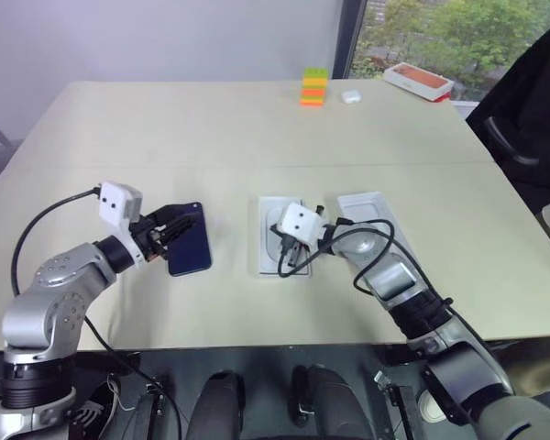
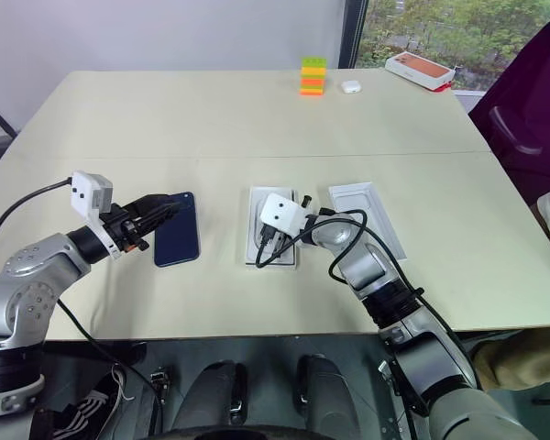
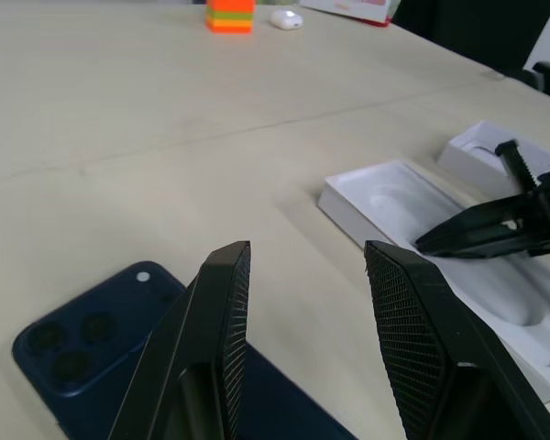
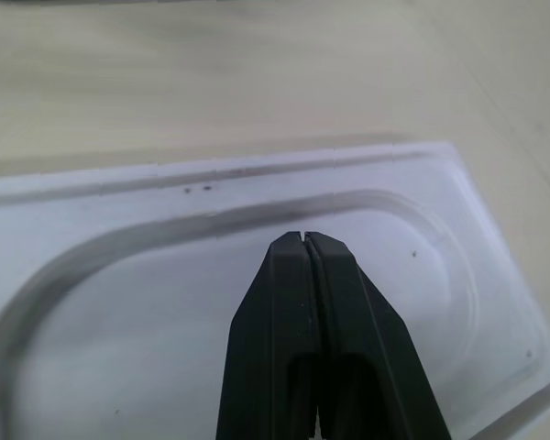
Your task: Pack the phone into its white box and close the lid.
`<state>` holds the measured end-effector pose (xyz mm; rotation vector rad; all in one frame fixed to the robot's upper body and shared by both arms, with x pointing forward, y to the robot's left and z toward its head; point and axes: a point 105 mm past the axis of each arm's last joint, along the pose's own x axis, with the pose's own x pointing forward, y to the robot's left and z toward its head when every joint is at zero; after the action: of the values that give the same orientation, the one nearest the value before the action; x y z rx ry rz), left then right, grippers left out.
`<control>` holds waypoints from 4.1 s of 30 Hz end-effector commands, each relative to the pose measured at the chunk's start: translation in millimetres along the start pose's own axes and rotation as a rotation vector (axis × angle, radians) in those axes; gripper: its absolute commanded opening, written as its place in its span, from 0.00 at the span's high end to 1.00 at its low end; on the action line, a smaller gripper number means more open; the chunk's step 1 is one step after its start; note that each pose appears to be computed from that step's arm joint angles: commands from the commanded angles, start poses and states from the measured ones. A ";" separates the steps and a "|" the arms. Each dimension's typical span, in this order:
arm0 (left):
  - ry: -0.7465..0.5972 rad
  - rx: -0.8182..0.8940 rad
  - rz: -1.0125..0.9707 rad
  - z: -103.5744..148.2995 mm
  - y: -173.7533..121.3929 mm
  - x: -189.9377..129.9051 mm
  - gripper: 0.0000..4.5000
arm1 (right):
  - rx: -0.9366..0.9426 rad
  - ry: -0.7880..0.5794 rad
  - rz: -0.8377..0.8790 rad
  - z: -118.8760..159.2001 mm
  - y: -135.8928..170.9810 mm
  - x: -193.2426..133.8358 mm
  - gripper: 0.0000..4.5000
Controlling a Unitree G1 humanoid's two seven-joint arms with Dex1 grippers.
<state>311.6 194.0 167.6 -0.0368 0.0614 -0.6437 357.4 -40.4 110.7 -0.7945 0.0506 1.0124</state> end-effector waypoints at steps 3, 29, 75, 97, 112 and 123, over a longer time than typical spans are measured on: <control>-0.053 0.044 -0.005 15.8 -2.8 4.2 0.54 | -0.024 -0.007 0.078 4.5 10.1 -10.9 0.99; 0.063 -0.309 0.070 5.3 41.1 -34.1 0.54 | 0.081 -0.263 -0.025 66.9 -32.7 -23.0 0.99; 0.249 -0.819 0.113 -72.8 43.6 -24.6 0.39 | -0.079 -0.069 0.140 81.6 48.3 85.7 1.00; 0.280 -0.992 -0.092 -69.1 14.4 -8.0 0.39 | -0.105 0.001 0.135 70.9 47.6 84.7 1.00; 0.407 -0.829 0.111 -68.5 23.4 -12.0 0.39 | -0.092 -0.034 0.180 79.6 50.4 77.5 1.00; 0.383 -0.956 0.032 -69.3 -3.4 15.7 0.39 | -0.089 -0.040 0.190 82.3 51.8 76.7 1.00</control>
<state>325.0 204.6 109.5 -0.7841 0.6507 -0.4543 344.6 67.9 101.6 -0.8857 0.1025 1.1747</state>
